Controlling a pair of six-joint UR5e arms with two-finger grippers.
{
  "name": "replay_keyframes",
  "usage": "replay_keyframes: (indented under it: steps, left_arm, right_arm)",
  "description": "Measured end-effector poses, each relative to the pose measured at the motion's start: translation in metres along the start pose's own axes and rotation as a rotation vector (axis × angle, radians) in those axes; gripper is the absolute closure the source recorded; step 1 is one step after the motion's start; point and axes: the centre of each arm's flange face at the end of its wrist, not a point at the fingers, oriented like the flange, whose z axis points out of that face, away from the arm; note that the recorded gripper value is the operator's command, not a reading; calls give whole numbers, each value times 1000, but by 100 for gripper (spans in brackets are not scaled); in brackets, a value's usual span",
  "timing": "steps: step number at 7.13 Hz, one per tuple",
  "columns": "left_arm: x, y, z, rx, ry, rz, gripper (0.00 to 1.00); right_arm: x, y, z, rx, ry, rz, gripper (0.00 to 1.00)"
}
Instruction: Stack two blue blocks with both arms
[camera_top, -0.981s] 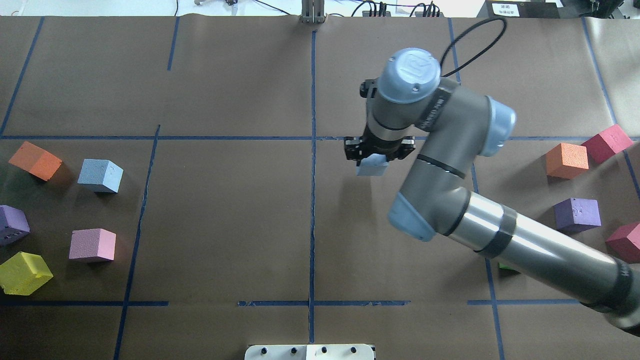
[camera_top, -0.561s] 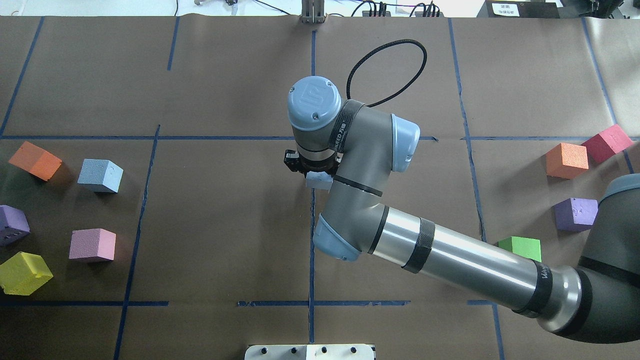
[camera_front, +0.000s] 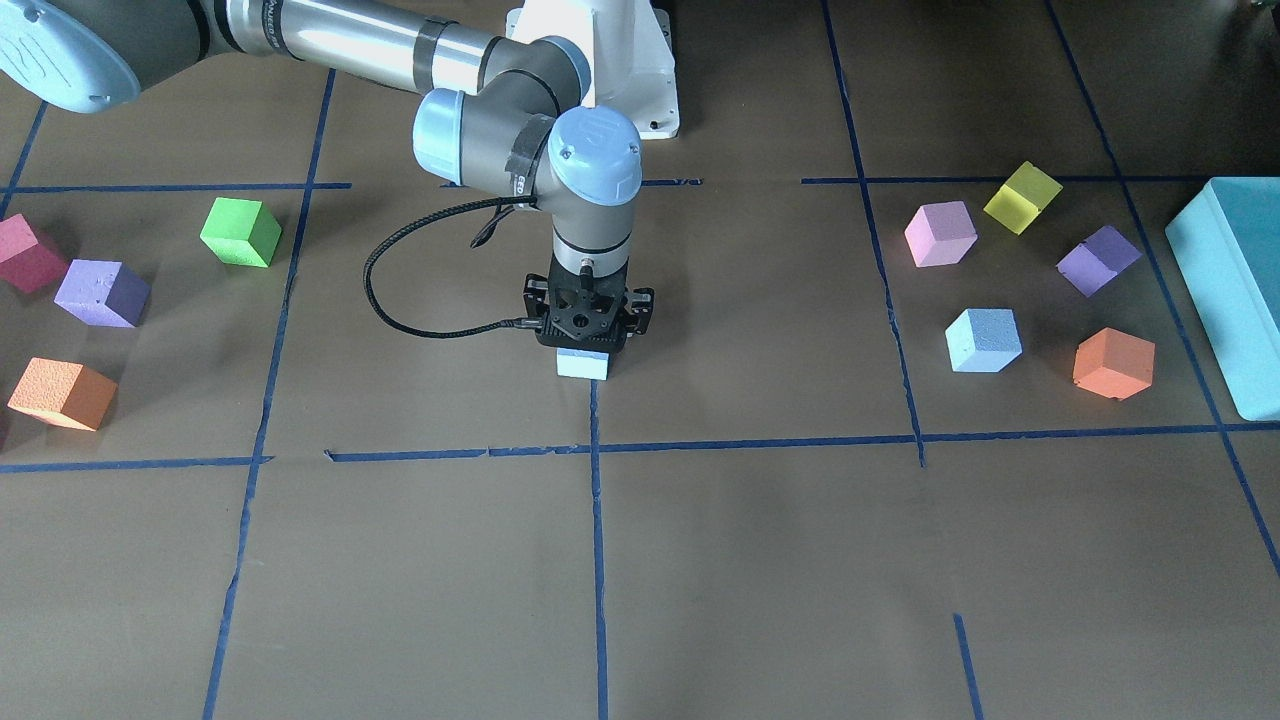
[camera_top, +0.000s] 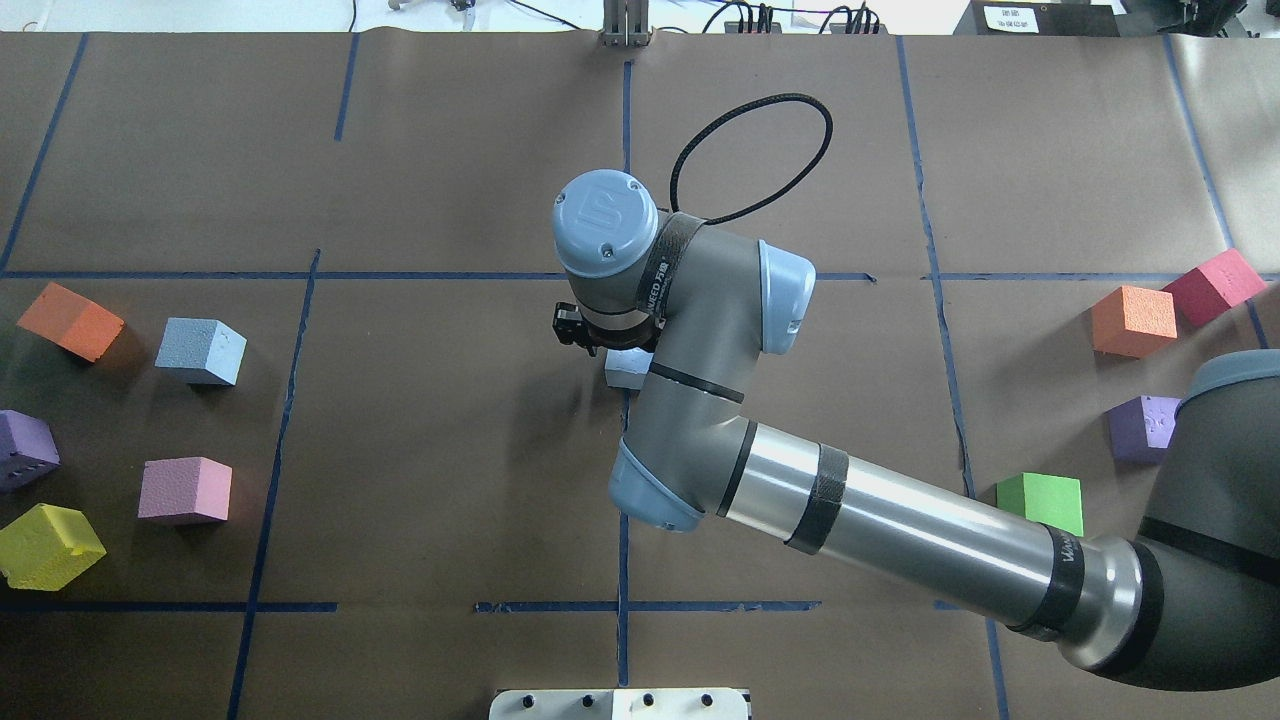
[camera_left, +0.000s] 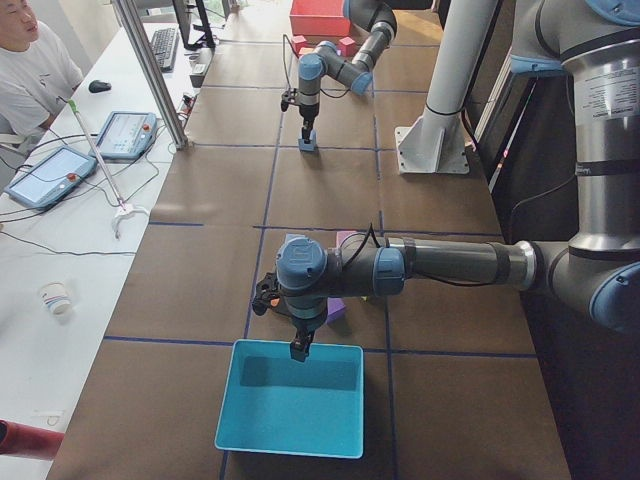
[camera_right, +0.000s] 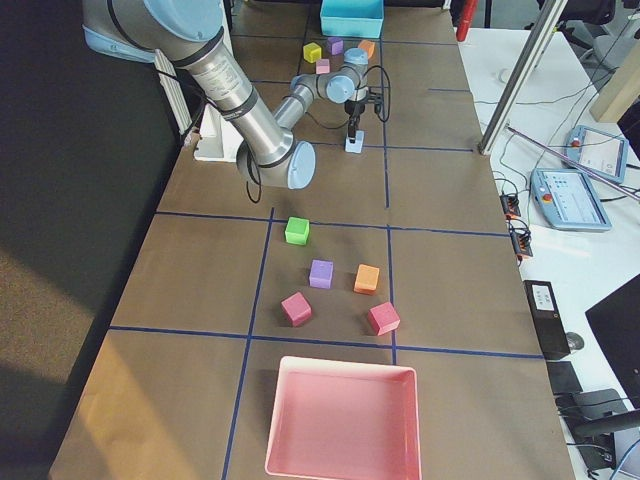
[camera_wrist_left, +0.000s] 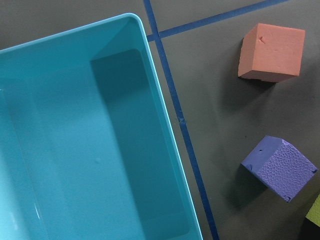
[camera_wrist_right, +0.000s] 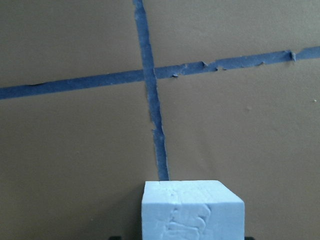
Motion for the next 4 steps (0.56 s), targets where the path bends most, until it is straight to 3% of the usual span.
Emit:
replay_keyframes:
  steps: [2, 4]
  left_arm:
    - [1, 0, -1, 0, -3, 2, 0]
    - [3, -6, -5, 13, -10, 18, 0]
  right_arm:
    - [-8, -16, -29, -8, -48, 1, 0]
    - [34, -71, -68, -36, -68, -26, 0]
